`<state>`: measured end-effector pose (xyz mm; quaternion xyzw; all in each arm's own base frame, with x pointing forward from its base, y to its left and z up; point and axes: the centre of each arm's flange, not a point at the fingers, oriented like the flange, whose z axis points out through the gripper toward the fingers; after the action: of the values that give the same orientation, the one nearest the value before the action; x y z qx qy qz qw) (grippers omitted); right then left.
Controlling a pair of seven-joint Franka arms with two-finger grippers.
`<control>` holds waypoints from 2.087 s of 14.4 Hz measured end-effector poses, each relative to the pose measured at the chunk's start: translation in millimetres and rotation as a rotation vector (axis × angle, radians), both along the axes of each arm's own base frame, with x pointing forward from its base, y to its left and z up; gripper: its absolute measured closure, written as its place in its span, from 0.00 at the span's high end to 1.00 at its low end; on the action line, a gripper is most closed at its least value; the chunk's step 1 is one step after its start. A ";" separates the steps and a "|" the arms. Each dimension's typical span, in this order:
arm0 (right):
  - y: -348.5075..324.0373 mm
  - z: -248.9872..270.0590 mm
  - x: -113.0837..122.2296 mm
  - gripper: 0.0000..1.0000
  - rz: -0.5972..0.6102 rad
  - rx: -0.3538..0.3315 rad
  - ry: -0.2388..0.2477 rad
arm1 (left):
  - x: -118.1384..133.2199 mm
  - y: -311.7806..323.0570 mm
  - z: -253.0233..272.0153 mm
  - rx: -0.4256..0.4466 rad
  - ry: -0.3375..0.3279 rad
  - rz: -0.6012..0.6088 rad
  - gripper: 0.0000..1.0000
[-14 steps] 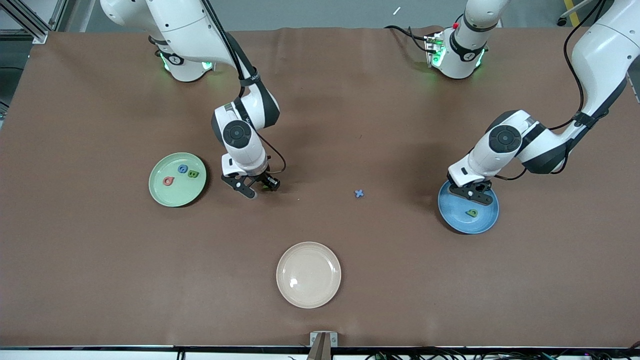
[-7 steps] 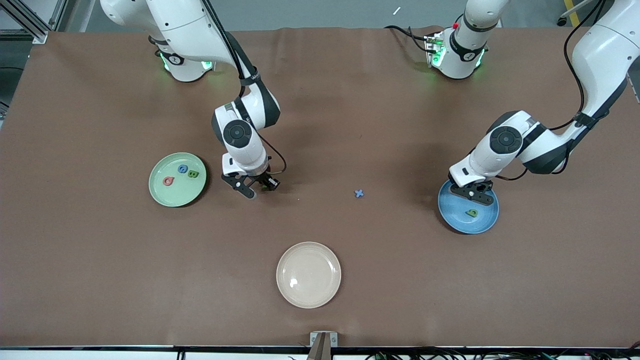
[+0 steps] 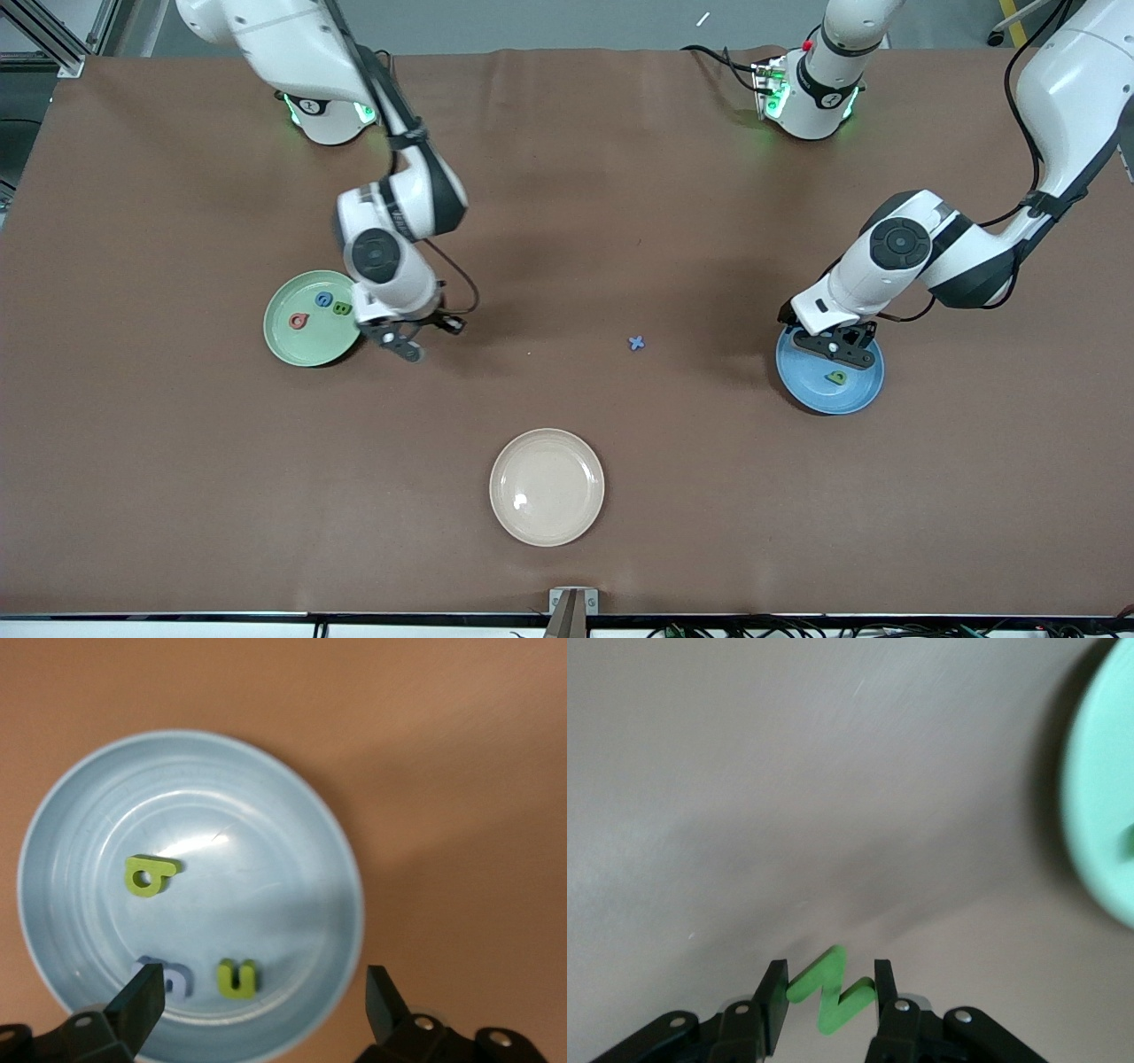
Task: Sort upper and lower case letters into plates
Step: 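Drop the Z in the green plate while the left gripper reaches the x, then grasp the blue x with the left gripper while the right gripper withdraws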
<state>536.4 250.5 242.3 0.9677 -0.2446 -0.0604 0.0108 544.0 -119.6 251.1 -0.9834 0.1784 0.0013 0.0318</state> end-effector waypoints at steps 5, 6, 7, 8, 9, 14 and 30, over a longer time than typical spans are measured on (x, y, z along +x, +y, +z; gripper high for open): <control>-133.3 16.6 21.3 0.43 0.156 0.054 0.033 | 8.3 -113.6 50.6 -0.024 0.044 0.174 1.00; -159.6 11.9 22.2 0.43 0.183 0.061 0.038 | 7.0 -140.8 56.2 -0.035 0.044 0.233 1.00; -183.7 8.4 22.5 0.43 0.205 0.069 0.041 | 6.0 -165.4 57.3 -0.039 0.046 0.295 1.00; -204.6 6.0 22.9 0.43 0.218 0.076 0.040 | 6.1 -187.3 54.3 -0.035 0.048 0.357 1.00; -219.1 3.3 22.2 0.43 0.224 0.078 0.034 | 6.2 -206.9 47.5 -0.023 0.045 0.410 1.00; -221.1 -29.9 -0.6 0.43 0.248 0.053 -0.022 | -7.4 -277.1 -5.8 0.012 0.008 0.614 1.00; -206.7 -38.0 -6.1 1.00 0.274 0.067 0.064 | 1.1 -281.5 -70.3 -0.087 0.010 0.701 0.67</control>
<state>530.3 43.8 204.2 0.9894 -0.1078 -0.0973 -0.0057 545.1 -401.1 180.8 -0.9853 -0.1702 0.0095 -0.0137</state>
